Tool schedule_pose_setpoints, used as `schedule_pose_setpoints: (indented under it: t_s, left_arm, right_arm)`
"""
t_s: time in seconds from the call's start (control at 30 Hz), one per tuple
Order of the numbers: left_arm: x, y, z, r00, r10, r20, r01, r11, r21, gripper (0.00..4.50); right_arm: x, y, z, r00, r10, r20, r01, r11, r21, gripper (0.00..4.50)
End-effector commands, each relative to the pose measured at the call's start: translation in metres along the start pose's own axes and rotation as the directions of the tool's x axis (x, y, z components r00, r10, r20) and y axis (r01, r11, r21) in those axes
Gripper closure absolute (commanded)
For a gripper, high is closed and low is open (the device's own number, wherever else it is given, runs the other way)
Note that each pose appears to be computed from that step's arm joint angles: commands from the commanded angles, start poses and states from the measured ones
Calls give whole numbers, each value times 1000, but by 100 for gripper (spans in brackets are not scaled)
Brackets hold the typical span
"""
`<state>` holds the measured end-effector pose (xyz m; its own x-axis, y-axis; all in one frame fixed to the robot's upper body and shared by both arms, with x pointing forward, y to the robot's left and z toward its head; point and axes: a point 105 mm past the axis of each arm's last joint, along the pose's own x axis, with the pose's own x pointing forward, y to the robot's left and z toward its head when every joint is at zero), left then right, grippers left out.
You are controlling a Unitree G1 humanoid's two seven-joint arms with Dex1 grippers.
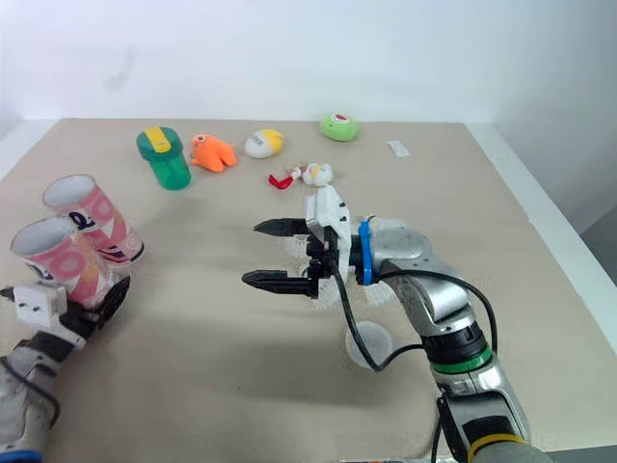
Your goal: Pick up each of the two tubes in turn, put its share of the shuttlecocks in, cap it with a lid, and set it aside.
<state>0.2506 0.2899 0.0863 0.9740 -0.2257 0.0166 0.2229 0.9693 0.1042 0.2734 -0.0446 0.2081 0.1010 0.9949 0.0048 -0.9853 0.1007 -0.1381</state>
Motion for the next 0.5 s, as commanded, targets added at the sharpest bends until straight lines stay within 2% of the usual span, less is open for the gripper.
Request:
schedule_pose_setpoints:
  t_s: [0.03,0.13,0.2,0.27,0.37,0.5]
  left_arm:
    - [-12,-30,0,966,-219,-135,228,972,60,113]
    - [-22,-46,7,896,-376,-239,405,910,86,113]
    - [-24,-47,15,850,-441,-289,481,873,84,113]
    - [-23,-48,22,778,-511,-366,578,811,97,113]
    - [-24,-43,32,597,-596,-537,731,680,57,113]
    - [-21,-25,37,440,-560,-702,826,560,70,113]
  right_arm:
    - [-20,18,15,997,-67,22,67,998,-8,0]
    - [-36,33,1,988,-151,-33,152,987,45,0]
    - [-44,41,-9,977,-199,-72,204,976,71,0]
    - [-53,48,-25,957,-255,-138,266,962,70,0]
    - [-64,53,-48,900,-390,-194,410,909,74,0]
    - [-63,52,-65,849,-481,-220,507,859,78,0]
